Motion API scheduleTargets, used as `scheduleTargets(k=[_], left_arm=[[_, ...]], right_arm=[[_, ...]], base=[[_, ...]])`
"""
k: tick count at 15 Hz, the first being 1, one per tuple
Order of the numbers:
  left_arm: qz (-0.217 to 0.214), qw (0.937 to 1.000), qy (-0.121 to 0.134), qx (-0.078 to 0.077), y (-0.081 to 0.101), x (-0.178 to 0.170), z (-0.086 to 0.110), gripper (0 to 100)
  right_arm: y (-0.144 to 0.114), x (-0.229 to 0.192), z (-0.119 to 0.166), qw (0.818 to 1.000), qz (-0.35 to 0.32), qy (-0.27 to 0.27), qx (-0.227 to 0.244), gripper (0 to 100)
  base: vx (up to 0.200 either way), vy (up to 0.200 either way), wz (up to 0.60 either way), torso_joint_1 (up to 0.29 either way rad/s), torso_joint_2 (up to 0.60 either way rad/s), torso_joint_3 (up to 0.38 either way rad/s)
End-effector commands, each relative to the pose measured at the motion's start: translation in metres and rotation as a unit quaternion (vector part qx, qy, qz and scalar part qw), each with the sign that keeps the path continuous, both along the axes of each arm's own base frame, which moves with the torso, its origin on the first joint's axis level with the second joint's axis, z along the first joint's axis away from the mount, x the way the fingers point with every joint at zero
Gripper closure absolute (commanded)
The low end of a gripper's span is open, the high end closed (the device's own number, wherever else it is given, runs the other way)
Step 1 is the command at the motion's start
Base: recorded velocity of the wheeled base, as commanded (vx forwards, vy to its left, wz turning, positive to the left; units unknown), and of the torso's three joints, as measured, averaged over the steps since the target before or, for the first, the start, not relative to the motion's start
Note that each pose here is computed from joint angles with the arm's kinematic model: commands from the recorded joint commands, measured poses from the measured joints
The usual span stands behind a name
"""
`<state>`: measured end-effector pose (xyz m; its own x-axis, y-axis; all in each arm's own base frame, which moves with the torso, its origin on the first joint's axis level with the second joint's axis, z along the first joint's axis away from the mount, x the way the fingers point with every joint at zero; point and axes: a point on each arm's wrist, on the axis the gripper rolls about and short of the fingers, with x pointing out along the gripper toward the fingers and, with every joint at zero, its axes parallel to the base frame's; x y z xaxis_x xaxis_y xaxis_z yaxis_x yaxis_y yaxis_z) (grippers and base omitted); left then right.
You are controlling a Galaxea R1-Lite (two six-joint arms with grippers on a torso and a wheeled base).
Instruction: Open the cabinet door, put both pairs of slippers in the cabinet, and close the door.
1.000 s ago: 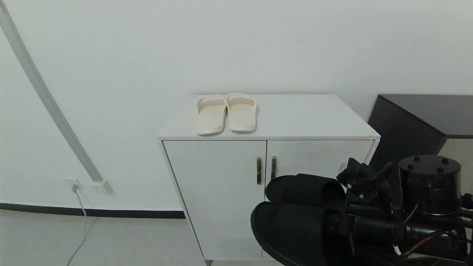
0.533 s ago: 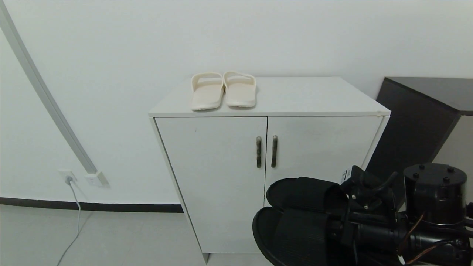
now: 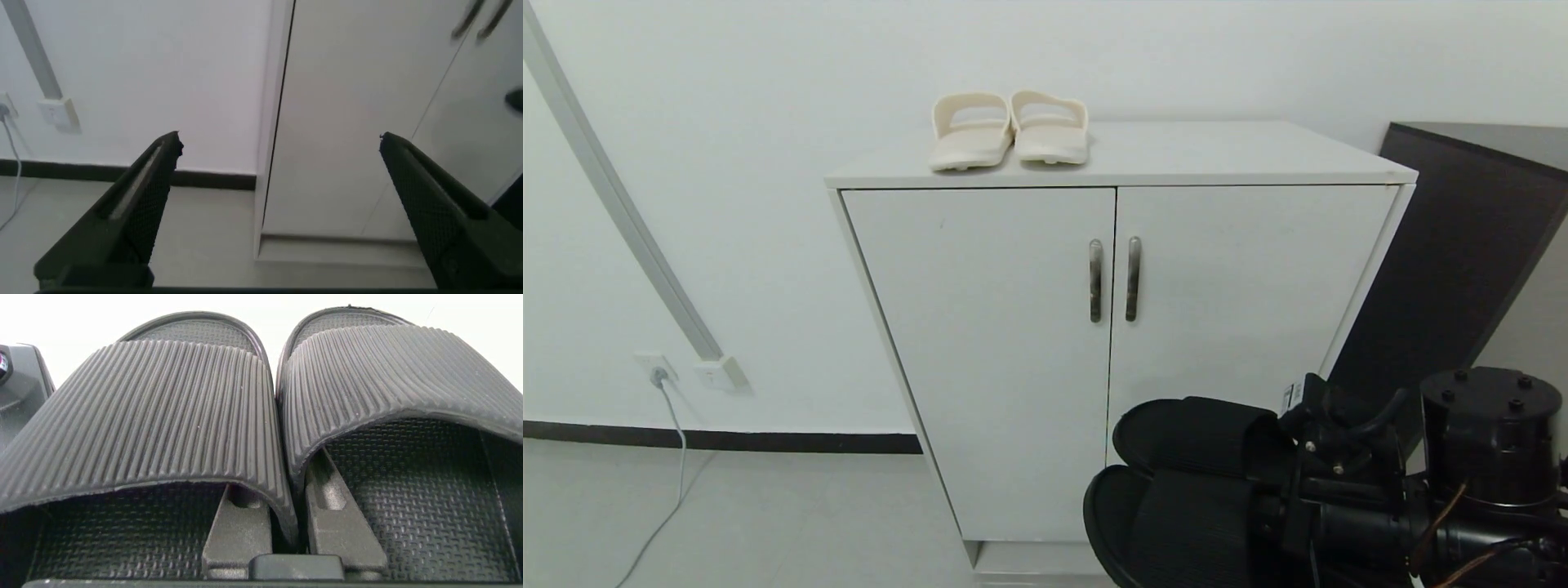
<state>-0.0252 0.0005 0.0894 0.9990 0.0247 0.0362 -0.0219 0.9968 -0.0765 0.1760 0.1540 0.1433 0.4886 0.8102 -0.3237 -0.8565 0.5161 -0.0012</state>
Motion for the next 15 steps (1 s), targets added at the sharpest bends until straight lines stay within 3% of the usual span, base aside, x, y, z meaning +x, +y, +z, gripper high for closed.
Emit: scheduleTargets(k=[1, 2, 3, 8, 11, 13, 14, 15], left_arm=[[-0.01, 0.9998, 0.007, -0.017, 0.0, 0.01, 0.062, 0], [-0.026, 0.9988, 0.037, -0.017, -0.001, 0.025, 0.07, 0], [-0.044, 0.9977, 0.048, -0.017, -0.002, 0.036, 0.075, 0], [-0.1, 0.9932, 0.058, -0.017, -0.006, 0.077, 0.092, 0], [-0.146, 0.9857, 0.082, -0.02, -0.01, 0.093, 0.099, 0], [-0.188, 0.9773, 0.096, -0.02, -0.013, 0.104, 0.103, 0], [-0.193, 0.9759, 0.101, -0.014, -0.014, 0.109, 0.104, 0], [-0.212, 0.9708, 0.112, 0.018, -0.019, 0.122, 0.107, 0]], right_arm=[[0.0, 0.0, -0.001, 1.0, 0.0, 0.002, -0.002, 100], [0.0, 0.0, -0.002, 1.0, 0.0, 0.002, -0.003, 100], [0.0, 0.0, -0.001, 1.0, 0.0, 0.001, -0.002, 100], [-0.001, -0.001, -0.002, 1.0, 0.0, 0.002, -0.003, 100], [-0.001, -0.001, -0.001, 1.0, 0.0, -0.001, -0.001, 100], [-0.001, -0.001, -0.001, 1.0, -0.002, -0.002, -0.002, 100], [-0.001, -0.001, -0.001, 1.0, -0.002, -0.002, -0.001, 100], [-0.001, -0.001, -0.001, 1.0, -0.002, -0.002, -0.001, 100]], base=[[0.0, 0.0, 0.0, -0.071, 0.46, 0.378], [0.0, 0.0, 0.0, -0.046, 0.44, 0.383], [0.0, 0.0, 0.0, -0.041, 0.44, 0.393], [0.0, 0.0, 0.0, -0.005, 0.23, 0.21], [0.0, 0.0, 0.0, 0.0, 0.0, 0.0], [0.0, 0.0, 0.0, 0.0, 0.0, 0.0], [0.0, 0.0, 0.0, 0.0, 0.0, 0.0], [0.0, 0.0, 0.0, 0.0, 0.0, 0.0]])
